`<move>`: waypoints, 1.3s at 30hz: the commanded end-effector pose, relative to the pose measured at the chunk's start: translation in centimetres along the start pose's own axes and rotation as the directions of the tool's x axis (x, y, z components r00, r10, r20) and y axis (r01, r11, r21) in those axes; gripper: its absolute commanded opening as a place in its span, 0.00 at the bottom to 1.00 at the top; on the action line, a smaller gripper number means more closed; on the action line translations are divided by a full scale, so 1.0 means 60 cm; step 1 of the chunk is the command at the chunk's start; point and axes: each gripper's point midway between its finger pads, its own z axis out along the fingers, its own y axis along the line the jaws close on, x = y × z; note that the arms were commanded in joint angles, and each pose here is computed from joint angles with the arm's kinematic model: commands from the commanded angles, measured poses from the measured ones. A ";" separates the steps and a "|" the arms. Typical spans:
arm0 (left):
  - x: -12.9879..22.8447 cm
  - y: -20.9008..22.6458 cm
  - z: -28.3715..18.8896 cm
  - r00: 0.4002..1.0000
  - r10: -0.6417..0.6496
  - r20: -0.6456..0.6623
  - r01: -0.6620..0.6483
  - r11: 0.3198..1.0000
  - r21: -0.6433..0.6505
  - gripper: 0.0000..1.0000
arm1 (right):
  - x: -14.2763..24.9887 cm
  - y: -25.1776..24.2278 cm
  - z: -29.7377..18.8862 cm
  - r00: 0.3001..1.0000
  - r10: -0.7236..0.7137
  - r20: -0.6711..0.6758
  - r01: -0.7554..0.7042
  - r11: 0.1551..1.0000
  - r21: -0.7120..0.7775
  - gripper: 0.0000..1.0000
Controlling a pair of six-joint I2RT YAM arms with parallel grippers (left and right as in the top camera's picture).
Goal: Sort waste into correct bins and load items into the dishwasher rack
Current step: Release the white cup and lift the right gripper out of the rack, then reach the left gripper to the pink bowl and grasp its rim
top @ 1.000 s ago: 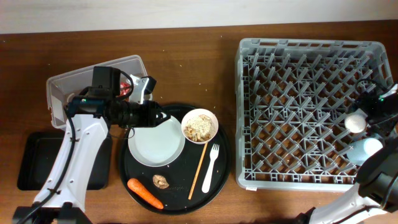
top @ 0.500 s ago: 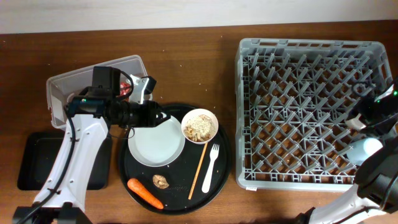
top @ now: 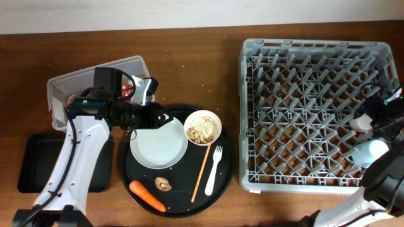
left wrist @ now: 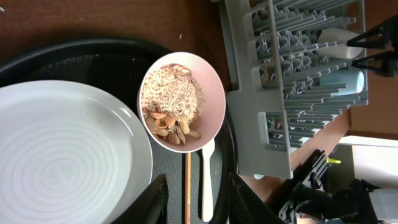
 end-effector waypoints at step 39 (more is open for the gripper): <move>0.015 0.068 -0.020 1.000 -0.007 -0.026 0.000 0.966 -0.259 0.50 | 0.270 0.254 -0.299 0.679 -0.705 0.207 0.710 0.558 -0.428 0.85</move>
